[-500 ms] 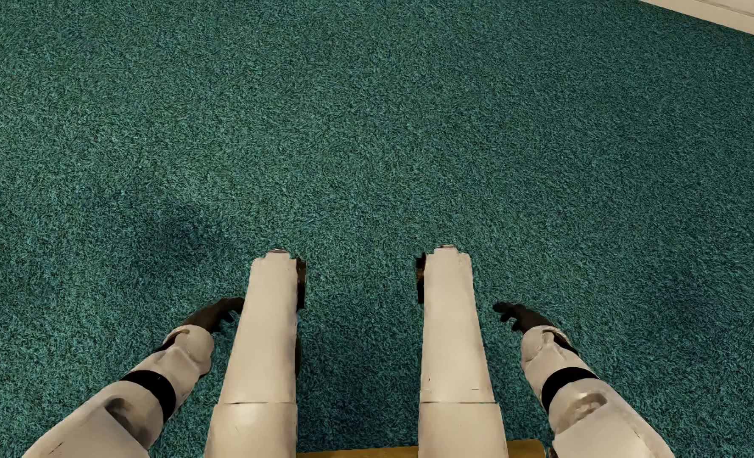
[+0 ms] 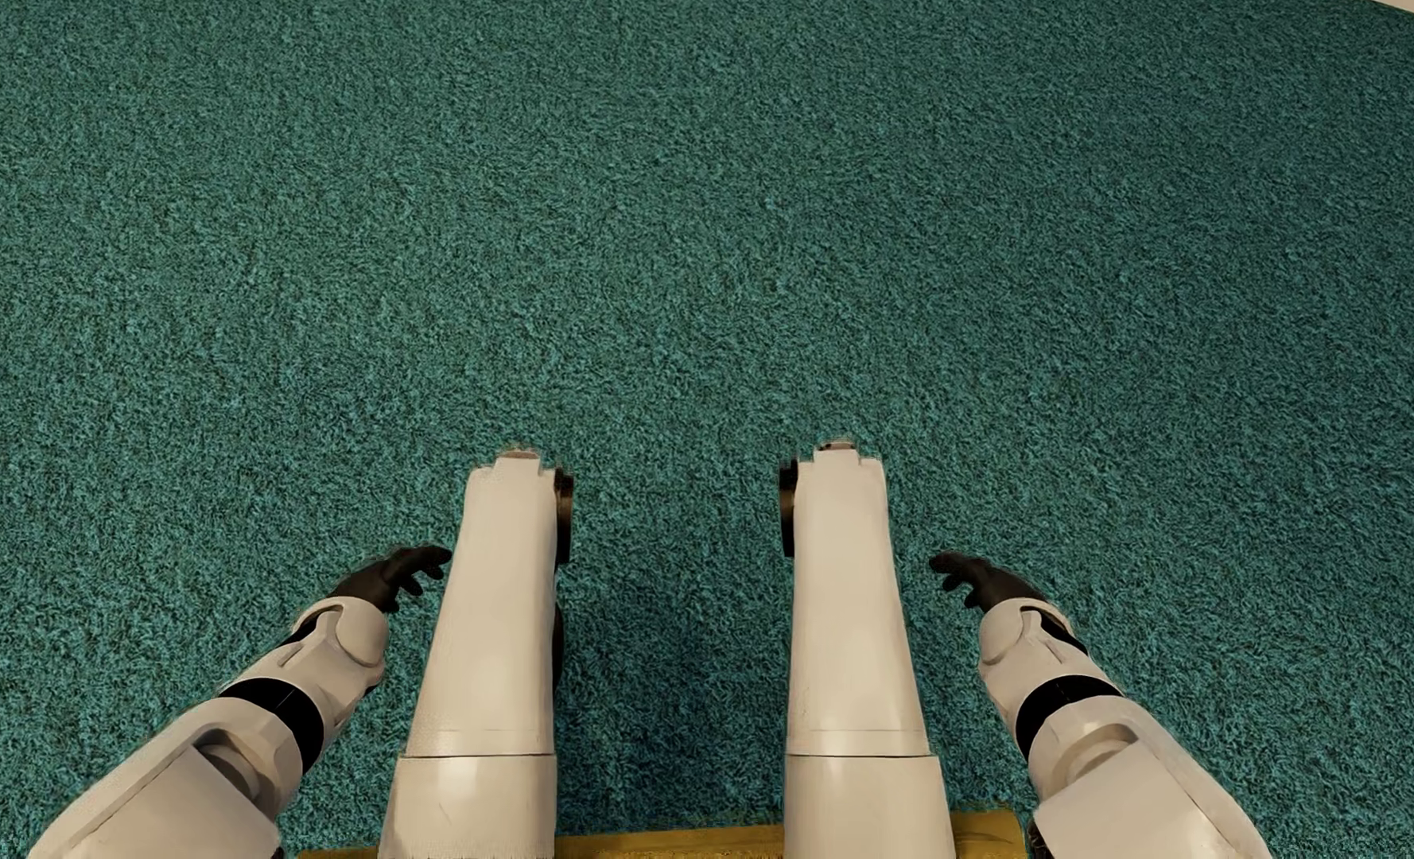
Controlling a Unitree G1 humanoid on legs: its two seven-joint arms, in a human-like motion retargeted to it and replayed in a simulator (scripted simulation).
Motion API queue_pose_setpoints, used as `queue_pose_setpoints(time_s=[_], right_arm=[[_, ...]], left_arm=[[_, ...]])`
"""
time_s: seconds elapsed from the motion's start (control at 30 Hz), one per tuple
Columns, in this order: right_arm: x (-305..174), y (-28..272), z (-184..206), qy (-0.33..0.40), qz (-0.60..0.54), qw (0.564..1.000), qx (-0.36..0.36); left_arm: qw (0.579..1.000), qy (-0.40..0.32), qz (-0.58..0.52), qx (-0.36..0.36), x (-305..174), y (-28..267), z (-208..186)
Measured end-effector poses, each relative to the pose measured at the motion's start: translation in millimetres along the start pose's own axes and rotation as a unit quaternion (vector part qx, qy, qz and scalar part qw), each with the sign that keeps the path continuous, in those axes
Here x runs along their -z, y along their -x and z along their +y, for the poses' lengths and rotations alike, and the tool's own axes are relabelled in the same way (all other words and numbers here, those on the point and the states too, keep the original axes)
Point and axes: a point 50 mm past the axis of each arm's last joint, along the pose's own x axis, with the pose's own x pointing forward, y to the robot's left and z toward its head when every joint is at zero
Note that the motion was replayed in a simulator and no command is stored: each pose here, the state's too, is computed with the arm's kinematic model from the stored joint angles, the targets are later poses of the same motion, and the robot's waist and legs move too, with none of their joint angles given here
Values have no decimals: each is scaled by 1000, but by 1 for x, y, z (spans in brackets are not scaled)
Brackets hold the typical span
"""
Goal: Stand up from the dark yellow chair
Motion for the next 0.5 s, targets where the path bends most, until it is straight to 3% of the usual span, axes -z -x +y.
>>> queue_pose_setpoints(time_s=[0.33, 0.5], right_arm=[[-36, -2, -44, -11, -52, 996, 65], [-27, -2, -38, 23, -55, 996, 71]], left_arm=[[996, 6, -67, -65, -44, -4, 45], [996, 13, -60, -67, -35, -4, 40]])
